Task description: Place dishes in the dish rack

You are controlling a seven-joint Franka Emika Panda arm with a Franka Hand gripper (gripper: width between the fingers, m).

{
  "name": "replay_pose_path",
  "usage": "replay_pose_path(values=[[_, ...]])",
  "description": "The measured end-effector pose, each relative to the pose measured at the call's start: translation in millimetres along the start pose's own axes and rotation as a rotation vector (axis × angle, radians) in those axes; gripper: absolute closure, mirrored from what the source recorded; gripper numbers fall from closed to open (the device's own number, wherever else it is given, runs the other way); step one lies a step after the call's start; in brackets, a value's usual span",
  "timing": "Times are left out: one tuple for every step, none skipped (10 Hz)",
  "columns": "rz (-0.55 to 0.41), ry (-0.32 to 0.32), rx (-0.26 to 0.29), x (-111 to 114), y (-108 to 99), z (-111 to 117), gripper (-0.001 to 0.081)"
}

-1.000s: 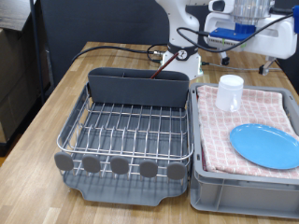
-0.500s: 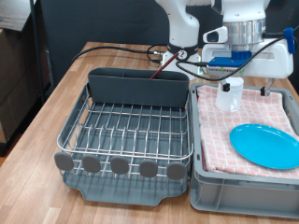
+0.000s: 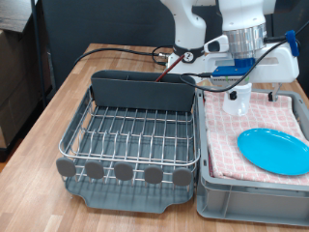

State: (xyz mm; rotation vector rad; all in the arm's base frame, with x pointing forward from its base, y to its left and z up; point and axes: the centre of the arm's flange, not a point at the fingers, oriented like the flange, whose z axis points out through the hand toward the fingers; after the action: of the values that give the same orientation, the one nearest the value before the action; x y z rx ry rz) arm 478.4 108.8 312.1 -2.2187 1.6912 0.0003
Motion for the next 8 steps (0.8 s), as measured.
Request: replay_pose_path(values=[[-0.007,-0.014,0.005,2,3,8,0.0003],[-0.010,-0.023,0.007,2,6,16,0.0003],[-0.008,-0.029,0.011,1,8,24,0.0003],[-0.006,-0.032,0.015,0,11,32,0.0003],[-0.004,-0.028,0.017,-1,14,40,0.0003],[-0.003,-0.022,0.012,-2,16,46,0.0003],[0.005,-0.012,0.001,-1,19,52,0.0003],[0.013,-0.010,-0.006,-2,22,57,0.0003]])
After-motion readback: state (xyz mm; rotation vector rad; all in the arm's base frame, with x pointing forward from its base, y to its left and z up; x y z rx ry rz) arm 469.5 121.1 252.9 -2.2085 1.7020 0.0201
